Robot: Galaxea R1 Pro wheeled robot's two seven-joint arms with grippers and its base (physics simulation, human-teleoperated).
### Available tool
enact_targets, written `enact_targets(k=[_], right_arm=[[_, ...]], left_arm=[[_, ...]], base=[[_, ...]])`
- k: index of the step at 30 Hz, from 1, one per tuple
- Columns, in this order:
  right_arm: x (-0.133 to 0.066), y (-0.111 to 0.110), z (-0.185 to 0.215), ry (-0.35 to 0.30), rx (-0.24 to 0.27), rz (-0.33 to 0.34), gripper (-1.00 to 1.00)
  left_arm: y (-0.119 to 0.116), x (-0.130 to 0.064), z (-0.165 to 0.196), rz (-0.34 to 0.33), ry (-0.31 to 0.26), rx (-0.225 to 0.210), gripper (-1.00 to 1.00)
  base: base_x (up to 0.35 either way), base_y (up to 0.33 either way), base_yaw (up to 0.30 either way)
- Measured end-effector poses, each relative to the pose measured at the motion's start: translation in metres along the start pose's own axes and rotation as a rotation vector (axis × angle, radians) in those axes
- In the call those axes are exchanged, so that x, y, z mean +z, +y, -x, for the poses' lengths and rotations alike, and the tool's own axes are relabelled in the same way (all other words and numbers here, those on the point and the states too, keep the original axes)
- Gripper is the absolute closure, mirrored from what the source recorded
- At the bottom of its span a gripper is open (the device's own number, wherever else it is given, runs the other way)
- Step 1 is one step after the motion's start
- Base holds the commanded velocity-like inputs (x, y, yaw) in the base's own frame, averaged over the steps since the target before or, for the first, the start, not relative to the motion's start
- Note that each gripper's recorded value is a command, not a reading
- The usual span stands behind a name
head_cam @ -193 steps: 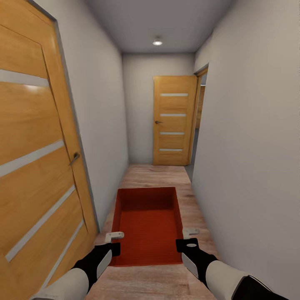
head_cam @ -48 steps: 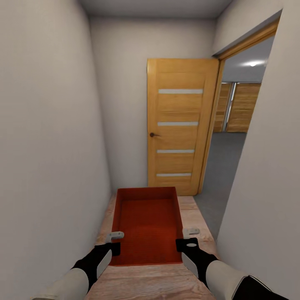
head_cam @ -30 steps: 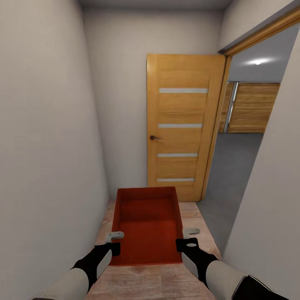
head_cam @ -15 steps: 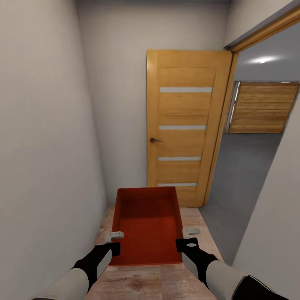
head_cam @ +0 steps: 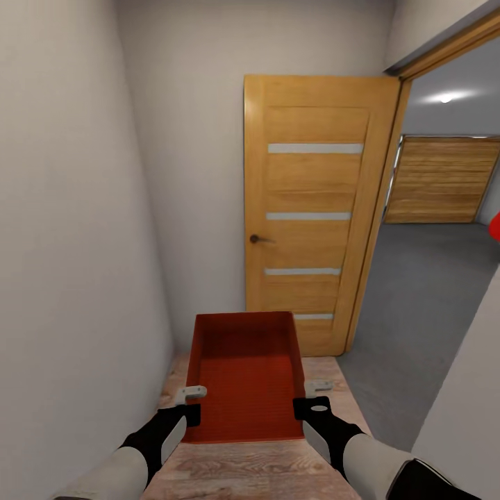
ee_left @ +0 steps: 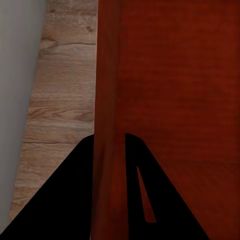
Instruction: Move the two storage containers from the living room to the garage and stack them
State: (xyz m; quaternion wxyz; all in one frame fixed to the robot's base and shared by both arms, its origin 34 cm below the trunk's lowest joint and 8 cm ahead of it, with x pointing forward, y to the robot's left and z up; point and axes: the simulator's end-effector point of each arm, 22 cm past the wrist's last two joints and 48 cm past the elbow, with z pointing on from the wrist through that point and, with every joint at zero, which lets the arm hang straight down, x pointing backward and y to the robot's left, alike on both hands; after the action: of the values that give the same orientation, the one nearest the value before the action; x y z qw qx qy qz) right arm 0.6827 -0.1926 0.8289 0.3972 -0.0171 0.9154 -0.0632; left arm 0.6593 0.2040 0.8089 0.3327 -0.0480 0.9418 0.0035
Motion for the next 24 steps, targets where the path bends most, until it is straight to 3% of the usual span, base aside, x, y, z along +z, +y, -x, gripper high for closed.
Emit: enact_targets(k=[13,24], right_arm=[[0.0000,0.0000,0.0001,0.000,0.000,0.000,1.00],[0.0006,0.0002,0.0000,0.000,0.001,0.001,1.00]], left_arm=[[0.0000,0.0000,0.0001,0.000,0.000,0.000,1.00],[0.0000,0.0005,0.0004,0.000,0.000,0.001,1.00]], base=[[0.321,0.000,0.000],[0.049,0.000,0.000]])
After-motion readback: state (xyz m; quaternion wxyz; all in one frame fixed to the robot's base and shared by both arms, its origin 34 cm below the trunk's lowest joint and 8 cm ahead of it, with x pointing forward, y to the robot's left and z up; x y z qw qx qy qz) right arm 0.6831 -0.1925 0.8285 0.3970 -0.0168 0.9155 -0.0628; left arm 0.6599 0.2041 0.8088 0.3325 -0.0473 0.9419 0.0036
